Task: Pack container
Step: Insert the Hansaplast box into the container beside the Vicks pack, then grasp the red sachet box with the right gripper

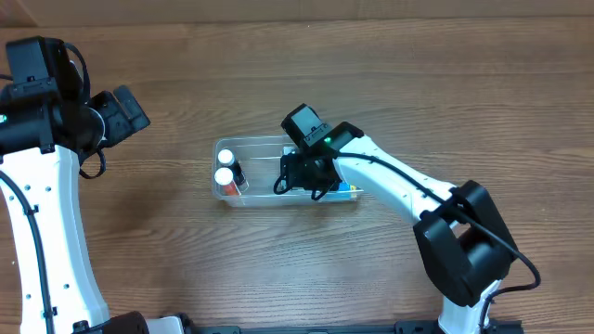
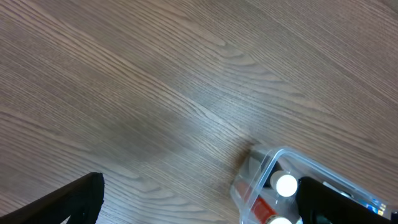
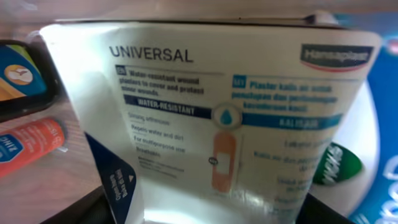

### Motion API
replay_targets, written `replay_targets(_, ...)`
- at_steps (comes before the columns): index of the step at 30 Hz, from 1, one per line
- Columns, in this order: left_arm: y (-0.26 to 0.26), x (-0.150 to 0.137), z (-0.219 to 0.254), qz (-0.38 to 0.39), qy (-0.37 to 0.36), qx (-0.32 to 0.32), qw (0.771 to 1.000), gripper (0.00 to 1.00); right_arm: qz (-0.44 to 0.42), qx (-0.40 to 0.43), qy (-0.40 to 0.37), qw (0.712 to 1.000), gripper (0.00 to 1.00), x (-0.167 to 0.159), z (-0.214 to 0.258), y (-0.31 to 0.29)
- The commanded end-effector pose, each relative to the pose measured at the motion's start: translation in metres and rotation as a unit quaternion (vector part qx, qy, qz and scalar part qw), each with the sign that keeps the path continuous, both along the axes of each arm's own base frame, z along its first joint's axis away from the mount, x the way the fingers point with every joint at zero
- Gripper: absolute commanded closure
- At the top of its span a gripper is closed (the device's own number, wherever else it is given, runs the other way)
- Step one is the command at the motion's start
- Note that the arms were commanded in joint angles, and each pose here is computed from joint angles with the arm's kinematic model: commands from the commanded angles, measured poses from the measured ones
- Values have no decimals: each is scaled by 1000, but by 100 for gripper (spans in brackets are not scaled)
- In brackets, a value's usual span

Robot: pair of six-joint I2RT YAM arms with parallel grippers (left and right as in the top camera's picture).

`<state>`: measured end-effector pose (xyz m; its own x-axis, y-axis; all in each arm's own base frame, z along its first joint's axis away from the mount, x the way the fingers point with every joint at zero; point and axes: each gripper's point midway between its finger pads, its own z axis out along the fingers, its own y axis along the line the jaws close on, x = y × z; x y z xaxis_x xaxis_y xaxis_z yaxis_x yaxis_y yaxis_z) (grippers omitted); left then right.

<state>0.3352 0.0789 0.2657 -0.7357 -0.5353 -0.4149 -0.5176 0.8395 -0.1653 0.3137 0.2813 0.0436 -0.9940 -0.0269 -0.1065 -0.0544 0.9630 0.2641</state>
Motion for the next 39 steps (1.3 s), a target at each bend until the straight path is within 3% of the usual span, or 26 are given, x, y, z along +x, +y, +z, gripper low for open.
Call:
replay_targets(1,-2,1,7,-16,-10,6,1000,0,6,5,-4,1000,25,-1,1,3)
replay_targets(13,-2,-1,6,-16,-5,5,1000,0,8,14,-16,1000,19,5,13,8)
replay_targets(21,-3,-3,5,-16,0,4,1000,0,-18,28,-125,992,4,49,137,-14)
replay_targets(24,-3,-3,5,-18,0,4,1000,0,-101,29,-130,986,1,66,183,-70)
replay_targets(26,-2,-3,5,-21,0,7,1000,0,-198,20,-116,973,0,73,198,-138)
replay_targets(29,-2,-3,5,-23,0,7,1000,0,-305,-13,-68,950,0,66,189,-226)
replay_targets(32,-3,-3,5,-23,0,7,1000,0,-351,-41,-22,935,0,52,163,-282)
replay_targets(39,-3,-3,5,-23,0,7,1000,0,-387,-85,98,913,0,-2,66,-320)
